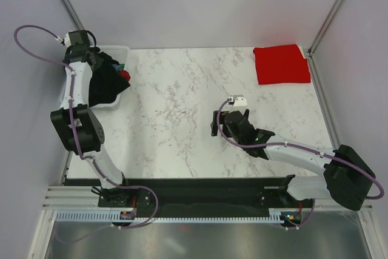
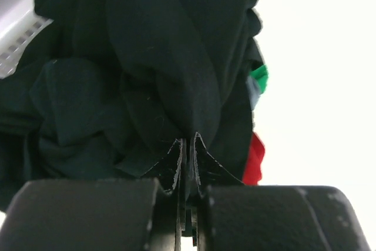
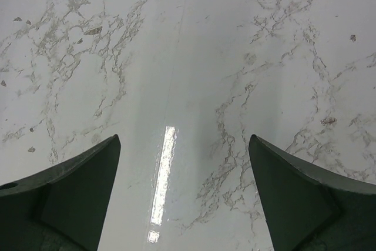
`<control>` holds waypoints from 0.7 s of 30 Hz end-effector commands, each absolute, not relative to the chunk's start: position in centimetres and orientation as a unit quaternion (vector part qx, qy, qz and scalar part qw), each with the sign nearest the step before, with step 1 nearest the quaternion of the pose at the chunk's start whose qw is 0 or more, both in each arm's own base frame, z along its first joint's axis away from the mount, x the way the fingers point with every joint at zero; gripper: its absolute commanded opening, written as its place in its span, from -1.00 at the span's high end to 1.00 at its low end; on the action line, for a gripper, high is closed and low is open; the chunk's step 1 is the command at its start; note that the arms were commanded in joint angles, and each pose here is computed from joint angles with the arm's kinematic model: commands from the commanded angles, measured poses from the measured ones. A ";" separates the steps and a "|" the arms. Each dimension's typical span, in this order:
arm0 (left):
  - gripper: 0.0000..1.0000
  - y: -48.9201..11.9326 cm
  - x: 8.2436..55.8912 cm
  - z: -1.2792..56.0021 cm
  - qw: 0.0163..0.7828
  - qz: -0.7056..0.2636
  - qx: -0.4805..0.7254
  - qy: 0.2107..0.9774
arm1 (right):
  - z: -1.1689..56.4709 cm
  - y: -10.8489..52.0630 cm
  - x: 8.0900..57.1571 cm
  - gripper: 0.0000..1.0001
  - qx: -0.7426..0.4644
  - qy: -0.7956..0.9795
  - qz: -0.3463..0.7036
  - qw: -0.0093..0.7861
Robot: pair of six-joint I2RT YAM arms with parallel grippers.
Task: Fold and stack the t-shirts
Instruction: Grab the tshirt from the pile, then move the tshirt to the center of the board
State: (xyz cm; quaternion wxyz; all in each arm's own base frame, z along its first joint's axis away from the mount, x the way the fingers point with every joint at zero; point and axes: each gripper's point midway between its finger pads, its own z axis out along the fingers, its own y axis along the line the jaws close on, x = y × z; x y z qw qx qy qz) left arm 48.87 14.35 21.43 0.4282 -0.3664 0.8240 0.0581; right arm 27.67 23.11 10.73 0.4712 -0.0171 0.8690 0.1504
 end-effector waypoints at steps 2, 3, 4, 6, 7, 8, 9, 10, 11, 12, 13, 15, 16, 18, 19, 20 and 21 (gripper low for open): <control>0.96 14.1 50.5 25.2 0.468 0.036 -0.354 0.809 | 11.8 23.7 28.0 -0.96 -0.007 0.859 0.173 0.482; 0.96 13.7 50.6 25.8 0.473 0.025 -0.350 0.808 | 11.8 23.6 28.1 -0.96 -0.006 0.859 0.173 0.482; 0.96 13.3 50.8 27.4 0.487 0.014 -0.347 0.801 | 11.8 23.6 28.1 -0.96 -0.005 0.858 0.174 0.483; 0.96 11.1 51.0 30.8 0.513 -0.016 -0.331 0.791 | 11.7 23.7 28.2 -0.96 -0.006 0.859 0.172 0.482; 0.96 10.1 51.1 34.0 0.539 -0.031 -0.324 0.777 | 11.6 23.8 28.2 -0.96 -0.005 0.860 0.173 0.481; 0.96 8.5 50.9 36.0 0.552 -0.046 -0.312 0.772 | 11.6 23.8 28.3 -0.96 -0.006 0.860 0.172 0.481; 0.96 5.6 50.3 39.1 0.576 -0.070 -0.288 0.762 | 11.7 23.7 28.3 -0.96 -0.004 0.860 0.172 0.481; 0.96 3.7 49.6 43.3 0.609 -0.096 -0.274 0.738 | 11.6 23.7 28.3 -0.96 -0.004 0.860 0.171 0.480; 0.96 2.0 48.7 46.0 0.630 -0.116 -0.259 0.723 | 11.7 23.6 28.3 -0.96 -0.002 0.859 0.172 0.482; 0.96 -1.9 47.8 48.5 0.645 -0.148 -0.229 0.714 | 11.8 23.4 28.3 -0.96 0.001 0.858 0.172 0.484; 0.96 -3.4 45.2 53.4 0.682 -0.173 -0.214 0.678 | 11.9 23.3 28.2 -0.96 0.005 0.857 0.172 0.486; 0.96 -7.3 42.3 57.7 0.708 -0.226 -0.185 0.643 | 12.5 22.6 28.0 -0.96 0.015 0.850 0.177 0.496; 0.96 -8.2 40.3 60.0 0.720 -0.252 -0.174 0.623 | 12.8 22.4 28.0 -0.96 0.023 0.847 0.181 0.500; 0.96 -10.4 38.1 61.3 0.717 -0.293 -0.157 0.612 | 13.5 21.5 27.6 -0.96 0.037 0.836 0.188 0.514; 0.96 -10.9 36.9 61.3 0.712 -0.305 -0.159 0.612 | 13.1 20.9 27.2 -0.96 0.043 0.835 0.187 0.516; 0.96 -11.5 36.6 60.6 0.704 -0.309 -0.160 0.619 | 14.5 20.2 27.1 -0.96 0.058 0.821 0.198 0.533; 0.96 -13.4 37.0 58.1 0.681 -0.312 -0.151 0.645 | 14.8 19.6 26.8 -0.96 0.065 0.816 0.199 0.539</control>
